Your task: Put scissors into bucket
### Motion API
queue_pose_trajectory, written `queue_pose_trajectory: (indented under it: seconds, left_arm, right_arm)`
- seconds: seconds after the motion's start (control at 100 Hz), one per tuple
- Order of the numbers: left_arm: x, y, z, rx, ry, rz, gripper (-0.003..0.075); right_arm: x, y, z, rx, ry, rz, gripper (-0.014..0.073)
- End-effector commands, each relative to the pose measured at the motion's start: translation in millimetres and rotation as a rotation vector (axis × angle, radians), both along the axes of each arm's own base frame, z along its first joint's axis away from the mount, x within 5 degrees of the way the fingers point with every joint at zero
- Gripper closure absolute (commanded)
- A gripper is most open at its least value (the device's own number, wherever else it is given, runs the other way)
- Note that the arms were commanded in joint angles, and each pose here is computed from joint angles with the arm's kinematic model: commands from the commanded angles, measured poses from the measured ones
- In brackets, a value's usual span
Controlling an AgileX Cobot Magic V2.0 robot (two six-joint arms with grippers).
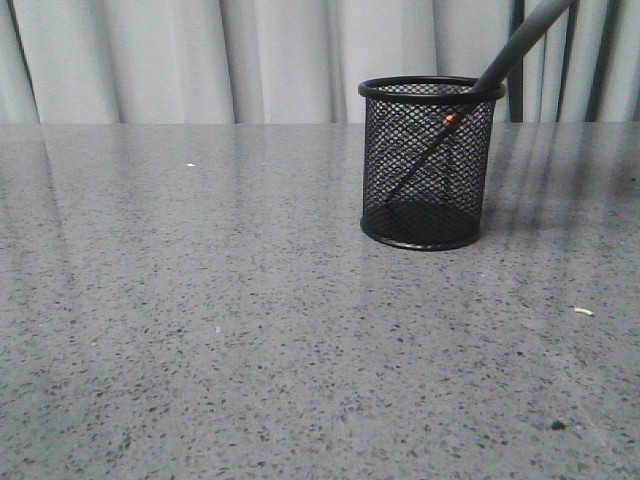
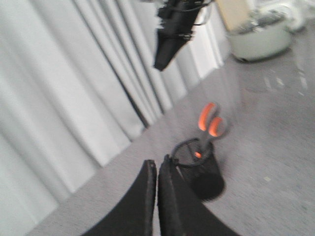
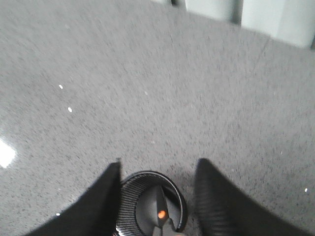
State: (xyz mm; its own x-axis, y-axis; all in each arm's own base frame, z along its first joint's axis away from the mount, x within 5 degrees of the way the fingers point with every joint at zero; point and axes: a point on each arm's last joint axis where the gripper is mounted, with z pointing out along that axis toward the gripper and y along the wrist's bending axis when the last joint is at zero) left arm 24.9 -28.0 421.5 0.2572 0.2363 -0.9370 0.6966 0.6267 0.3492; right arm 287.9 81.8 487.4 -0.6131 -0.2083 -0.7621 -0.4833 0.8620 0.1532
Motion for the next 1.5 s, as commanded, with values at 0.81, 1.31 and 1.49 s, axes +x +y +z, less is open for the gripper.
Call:
queue_pose_trajectory:
  seconds: [0.81, 1.31, 1.49]
  left_arm:
    - [1, -1, -30, -0.151, -0.051, -0.006, 0.074]
    - [0, -3, -35, -0.153, 0.031, -0.035, 0.074]
    - [0, -3, -35, -0.153, 0.031, -0.035, 0.074]
  right_arm:
    - [-251, -66, -145, 0.005, -0.848, -0.183, 0.064]
    - [-249, -66, -161, 0.038, -0.862, -0.202, 0.064]
    - [-249, -66, -161, 0.038, -0.862, -0.202, 0.064]
